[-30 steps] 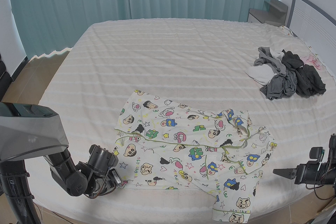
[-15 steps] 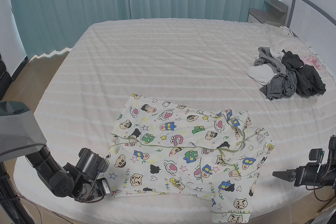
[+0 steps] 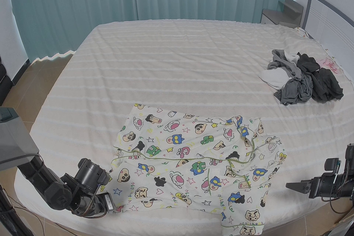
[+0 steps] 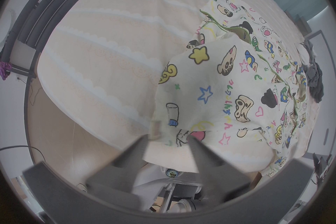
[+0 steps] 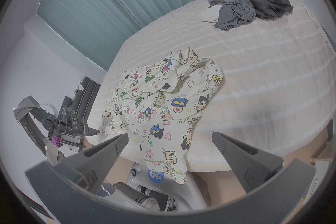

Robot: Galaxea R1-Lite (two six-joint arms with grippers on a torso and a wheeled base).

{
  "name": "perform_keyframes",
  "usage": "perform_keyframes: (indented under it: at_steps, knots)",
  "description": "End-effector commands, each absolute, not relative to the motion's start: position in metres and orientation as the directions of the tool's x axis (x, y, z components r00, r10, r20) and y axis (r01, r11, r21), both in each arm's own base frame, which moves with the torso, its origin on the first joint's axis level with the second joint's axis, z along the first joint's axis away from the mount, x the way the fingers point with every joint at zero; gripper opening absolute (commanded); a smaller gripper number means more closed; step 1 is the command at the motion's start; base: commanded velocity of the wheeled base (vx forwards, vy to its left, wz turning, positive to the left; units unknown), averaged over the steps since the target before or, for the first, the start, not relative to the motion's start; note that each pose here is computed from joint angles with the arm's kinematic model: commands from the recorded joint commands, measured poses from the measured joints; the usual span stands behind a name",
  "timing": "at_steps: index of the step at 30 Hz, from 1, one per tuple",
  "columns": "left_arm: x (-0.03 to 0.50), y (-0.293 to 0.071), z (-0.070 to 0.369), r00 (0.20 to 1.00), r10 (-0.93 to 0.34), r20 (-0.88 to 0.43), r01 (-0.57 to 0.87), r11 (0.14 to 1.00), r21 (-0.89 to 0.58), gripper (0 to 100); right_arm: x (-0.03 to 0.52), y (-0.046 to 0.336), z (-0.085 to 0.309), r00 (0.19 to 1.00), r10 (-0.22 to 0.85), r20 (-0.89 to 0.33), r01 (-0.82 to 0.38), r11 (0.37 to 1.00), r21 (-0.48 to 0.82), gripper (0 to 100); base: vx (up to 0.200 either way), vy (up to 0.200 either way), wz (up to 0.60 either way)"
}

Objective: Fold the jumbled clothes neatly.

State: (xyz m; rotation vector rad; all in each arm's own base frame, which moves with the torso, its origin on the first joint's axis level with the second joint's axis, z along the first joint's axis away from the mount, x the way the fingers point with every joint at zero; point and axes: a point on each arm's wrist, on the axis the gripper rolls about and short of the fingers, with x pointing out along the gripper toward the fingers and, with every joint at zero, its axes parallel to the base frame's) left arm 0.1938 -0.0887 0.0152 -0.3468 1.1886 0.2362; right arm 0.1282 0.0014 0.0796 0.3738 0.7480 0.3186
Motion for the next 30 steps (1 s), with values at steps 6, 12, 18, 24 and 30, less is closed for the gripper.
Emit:
perform_keyframes:
  at_steps: [6,12,18,24,30]
  knots:
    - [0.186,-0.092,0.051,0.461,-0.184,-0.868,-0.373,0.847,-0.378,100,0.128,0.005,0.075,0.663,0.426,-0.616,-0.155,0.883,0.444,100,0.000,0.000,0.00]
    - [0.170,-0.095,0.067,0.486,-0.282,-0.827,-0.357,0.800,-0.482,100,0.125,0.011,0.071,0.625,0.458,-0.632,-0.186,0.874,0.448,100,-0.033,0.000,0.00]
    - [0.169,-0.095,0.066,0.502,-0.298,-0.812,-0.356,0.785,-0.508,100,0.126,0.014,0.065,0.581,0.475,-0.660,-0.186,0.868,0.461,100,-0.100,0.000,0.00]
    - [0.165,-0.093,0.061,0.517,-0.309,-0.799,-0.355,0.771,-0.528,100,0.138,0.017,0.054,0.516,0.481,-0.709,-0.160,0.867,0.472,100,-0.200,0.000,0.00]
    - [0.167,-0.094,0.060,0.522,-0.314,-0.793,-0.353,0.767,-0.536,100,0.163,0.022,0.048,0.479,0.490,-0.729,-0.154,0.864,0.479,100,-0.067,0.000,0.00]
